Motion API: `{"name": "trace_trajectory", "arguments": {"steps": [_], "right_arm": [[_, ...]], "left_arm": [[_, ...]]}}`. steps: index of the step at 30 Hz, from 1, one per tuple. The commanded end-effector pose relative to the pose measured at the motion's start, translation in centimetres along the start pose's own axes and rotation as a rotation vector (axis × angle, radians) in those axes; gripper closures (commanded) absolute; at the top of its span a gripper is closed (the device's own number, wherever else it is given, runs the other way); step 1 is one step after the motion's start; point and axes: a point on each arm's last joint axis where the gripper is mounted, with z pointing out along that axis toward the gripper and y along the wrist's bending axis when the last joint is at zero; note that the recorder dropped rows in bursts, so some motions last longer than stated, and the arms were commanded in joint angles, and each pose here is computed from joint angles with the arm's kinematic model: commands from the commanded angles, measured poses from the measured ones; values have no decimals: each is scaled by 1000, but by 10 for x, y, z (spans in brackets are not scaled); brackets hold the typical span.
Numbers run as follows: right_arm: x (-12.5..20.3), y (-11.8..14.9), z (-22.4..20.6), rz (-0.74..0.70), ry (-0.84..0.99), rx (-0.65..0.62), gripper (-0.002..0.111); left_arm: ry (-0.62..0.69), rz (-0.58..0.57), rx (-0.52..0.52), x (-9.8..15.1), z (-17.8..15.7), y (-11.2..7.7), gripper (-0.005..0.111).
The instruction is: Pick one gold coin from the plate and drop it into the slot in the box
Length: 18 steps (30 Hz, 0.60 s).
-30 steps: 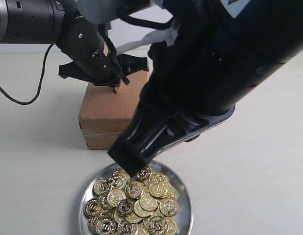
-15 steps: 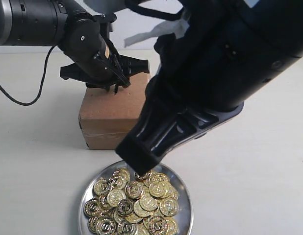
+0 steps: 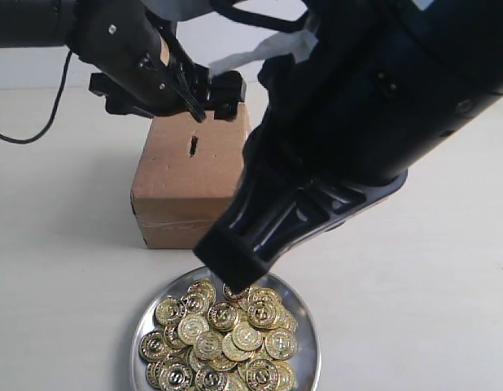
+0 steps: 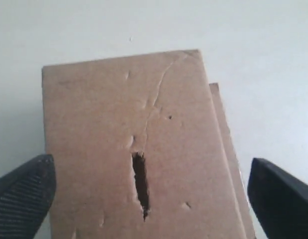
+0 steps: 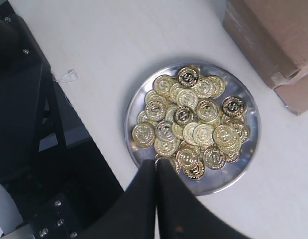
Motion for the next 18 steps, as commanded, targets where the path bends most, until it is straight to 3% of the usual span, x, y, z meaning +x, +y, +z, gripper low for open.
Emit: {"name": "trace_trajectory", "arguments": {"steps": [1, 2, 4, 5, 6, 8, 12, 15, 18], "right_arm": [[0, -2, -2, -20, -19, 24, 108], [-1, -3, -2, -22, -32, 29, 108], [-4, -4, -3, -33, -62, 50, 108], [-8, -7, -6, -53, -124, 87, 108], [-10, -9, -7, -63, -150, 104, 108], [-16, -10, -12, -88, -237, 136, 108], [-26, -12, -27, -139, -404, 192, 108], [-36, -17, -39, -151, -577, 273, 108], [-34, -22, -40, -160, -751, 333, 108]], "left_arm": [[-79, 40, 18, -12, -37, 2, 9], [-87, 41, 16, -13, -44, 3, 14], [-87, 53, -6, -13, -53, 7, 36], [-72, 120, -30, -13, -62, 11, 80], [-67, 133, -28, -12, -68, 11, 105], [-60, 156, -39, -12, -88, 16, 102], [-176, 170, -12, -11, -150, 29, 102], [-338, 186, 69, 17, -207, 41, 107], [-443, 206, 138, 63, -232, 58, 107]]}}
